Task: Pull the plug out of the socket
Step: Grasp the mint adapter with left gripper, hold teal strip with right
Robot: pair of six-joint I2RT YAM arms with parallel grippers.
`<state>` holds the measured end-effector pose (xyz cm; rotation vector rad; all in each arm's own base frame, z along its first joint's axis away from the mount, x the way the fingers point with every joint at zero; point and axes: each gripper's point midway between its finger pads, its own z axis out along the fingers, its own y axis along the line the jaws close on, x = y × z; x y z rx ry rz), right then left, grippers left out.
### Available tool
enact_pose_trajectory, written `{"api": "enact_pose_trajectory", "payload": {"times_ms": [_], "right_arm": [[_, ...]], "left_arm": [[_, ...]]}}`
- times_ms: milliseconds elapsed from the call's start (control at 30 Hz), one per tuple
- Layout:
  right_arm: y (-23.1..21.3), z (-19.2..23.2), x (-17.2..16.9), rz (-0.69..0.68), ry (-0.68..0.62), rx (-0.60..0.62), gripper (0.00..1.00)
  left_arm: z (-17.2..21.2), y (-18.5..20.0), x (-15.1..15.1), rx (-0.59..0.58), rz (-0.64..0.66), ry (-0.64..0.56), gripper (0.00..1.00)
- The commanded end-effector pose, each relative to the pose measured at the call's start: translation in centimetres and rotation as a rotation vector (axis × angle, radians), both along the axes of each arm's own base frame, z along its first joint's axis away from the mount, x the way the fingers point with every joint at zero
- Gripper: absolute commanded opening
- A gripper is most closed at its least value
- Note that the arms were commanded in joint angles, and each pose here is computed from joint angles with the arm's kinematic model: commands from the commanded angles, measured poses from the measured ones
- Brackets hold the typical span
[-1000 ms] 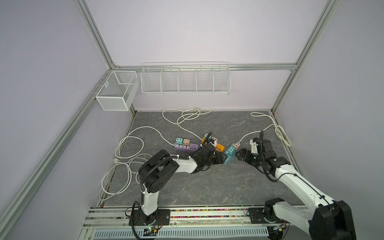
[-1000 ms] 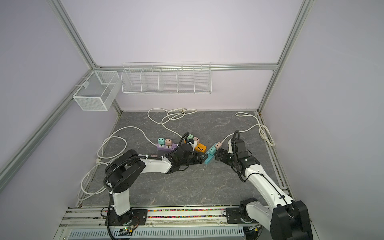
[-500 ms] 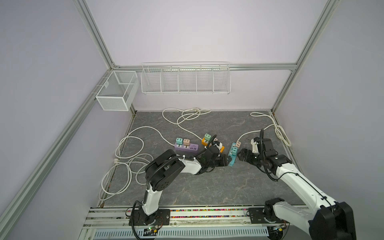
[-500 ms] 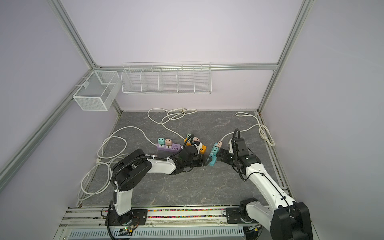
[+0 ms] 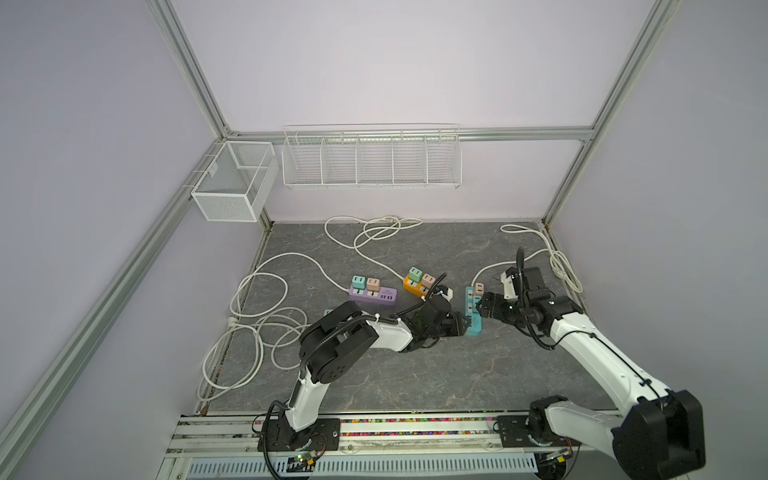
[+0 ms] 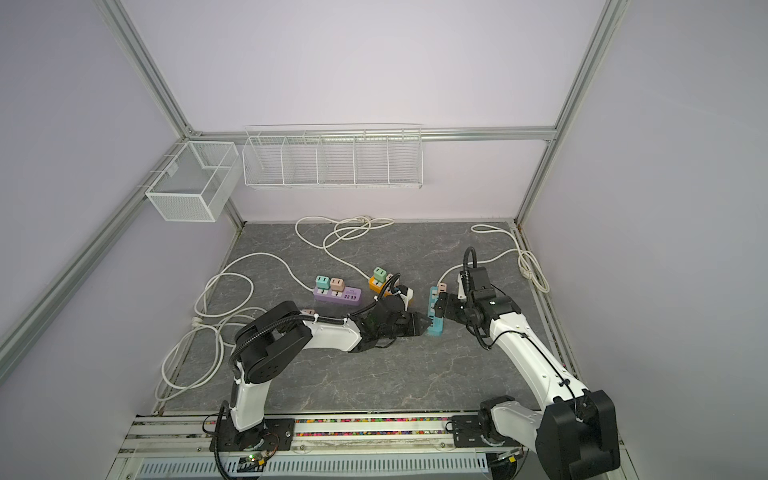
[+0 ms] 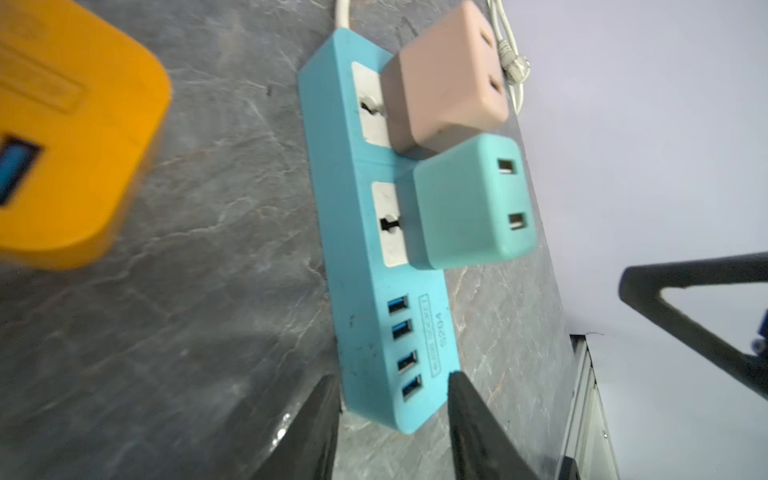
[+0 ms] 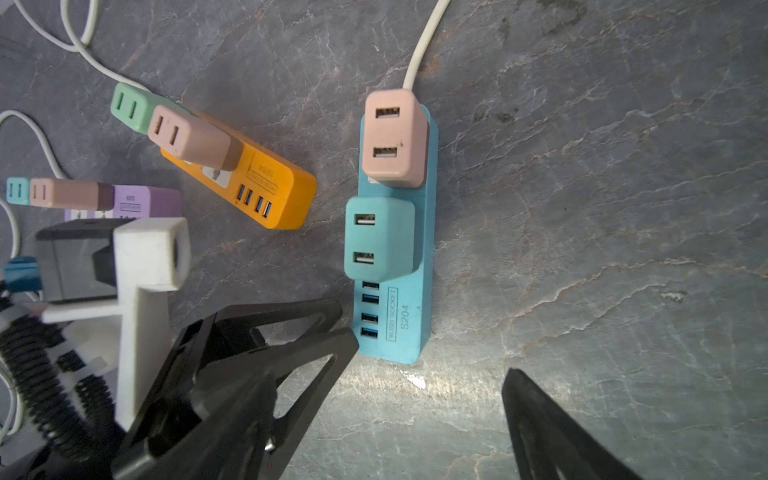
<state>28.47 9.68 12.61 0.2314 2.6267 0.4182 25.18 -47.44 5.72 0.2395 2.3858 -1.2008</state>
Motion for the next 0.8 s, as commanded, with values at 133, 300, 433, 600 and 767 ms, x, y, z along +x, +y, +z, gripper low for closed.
{"api": "enact_pose_trajectory", "payload": {"times_ms": [133, 300, 433, 600, 767], "right_arm": [[-1.0, 0.2, 1.3, 0.008, 0.021, -0.117, 0.90], [-1.0, 0.1, 2.4, 0.004, 0.025, -0.142, 0.94], [-0.7, -0.5, 3.2, 0.002, 0.043, -0.151, 0.99], [-0.4, -1.2, 4.2, -0.007, 0.060, -0.165, 0.95], [0.0, -1.9, 5.0, -0.012, 0.066, -0.179, 0.91]], "left_arm": [[1.0, 0.6, 1.2, 0.071, 0.089, 0.019, 0.44], [1.1, 0.1, 1.5, 0.071, 0.084, 0.023, 0.44], [1.1, -0.7, 1.7, 0.072, 0.074, 0.032, 0.45], [0.7, -1.0, 1.8, 0.079, 0.074, 0.044, 0.45], [0.0, -1.5, 1.9, 0.089, 0.069, 0.062, 0.45]]}}
